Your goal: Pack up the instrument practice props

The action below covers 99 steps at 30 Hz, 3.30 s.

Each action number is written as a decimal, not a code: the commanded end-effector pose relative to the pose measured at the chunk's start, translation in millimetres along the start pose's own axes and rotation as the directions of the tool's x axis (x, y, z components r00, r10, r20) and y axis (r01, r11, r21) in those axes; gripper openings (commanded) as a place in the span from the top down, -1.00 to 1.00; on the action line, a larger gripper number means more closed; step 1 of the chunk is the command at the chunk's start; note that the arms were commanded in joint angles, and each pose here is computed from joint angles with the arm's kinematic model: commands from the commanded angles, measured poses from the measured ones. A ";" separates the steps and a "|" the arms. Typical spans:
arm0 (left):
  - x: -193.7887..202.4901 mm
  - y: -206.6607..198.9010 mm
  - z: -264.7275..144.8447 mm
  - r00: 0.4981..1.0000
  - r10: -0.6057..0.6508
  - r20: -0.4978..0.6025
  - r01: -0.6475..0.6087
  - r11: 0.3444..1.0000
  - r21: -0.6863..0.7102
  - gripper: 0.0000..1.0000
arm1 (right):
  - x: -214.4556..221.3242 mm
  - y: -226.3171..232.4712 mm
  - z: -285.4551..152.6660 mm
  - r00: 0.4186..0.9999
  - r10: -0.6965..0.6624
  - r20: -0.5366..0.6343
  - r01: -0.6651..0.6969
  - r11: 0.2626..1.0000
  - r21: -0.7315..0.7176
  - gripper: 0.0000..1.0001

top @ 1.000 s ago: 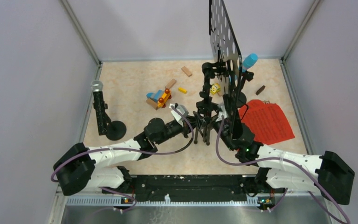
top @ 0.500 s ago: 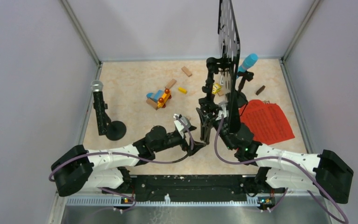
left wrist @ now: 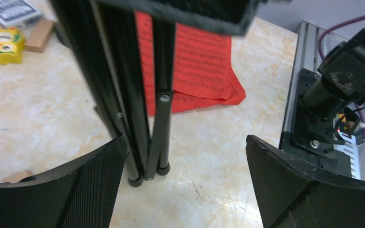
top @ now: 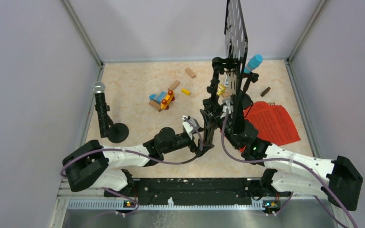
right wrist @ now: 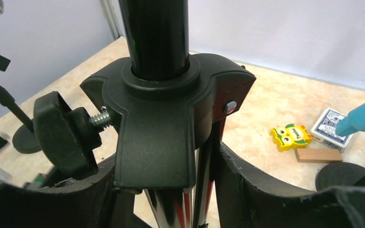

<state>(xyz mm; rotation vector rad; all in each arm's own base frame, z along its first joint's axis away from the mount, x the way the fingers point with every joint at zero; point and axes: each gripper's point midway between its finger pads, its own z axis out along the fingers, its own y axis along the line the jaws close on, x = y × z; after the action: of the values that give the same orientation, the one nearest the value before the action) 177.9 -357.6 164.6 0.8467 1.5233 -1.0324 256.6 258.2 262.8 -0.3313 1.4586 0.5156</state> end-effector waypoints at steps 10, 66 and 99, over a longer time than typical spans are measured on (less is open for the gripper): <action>13.3 17.8 29.0 0.999 0.004 0.034 0.003 0.983 -0.186 -0.97 | -79.4 61.0 -6.0 0.925 0.381 -0.018 -0.373 0.895 -0.244 1.00; 31.8 -58.5 -51.9 0.997 -0.042 0.071 0.049 0.993 -0.106 -0.97 | -86.6 90.9 -37.0 0.945 -0.041 0.324 0.154 0.931 -0.331 1.00; -7.8 -2.2 -36.1 0.983 0.093 0.155 -0.008 0.879 -0.476 -0.97 | -63.3 66.9 -47.6 0.958 -0.003 0.288 0.077 0.966 -0.247 1.00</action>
<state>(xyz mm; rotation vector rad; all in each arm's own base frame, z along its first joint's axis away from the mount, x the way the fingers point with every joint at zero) 149.6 -314.3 148.4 0.4903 1.5904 -0.6491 182.5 288.8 268.3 -0.5957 1.2197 0.6017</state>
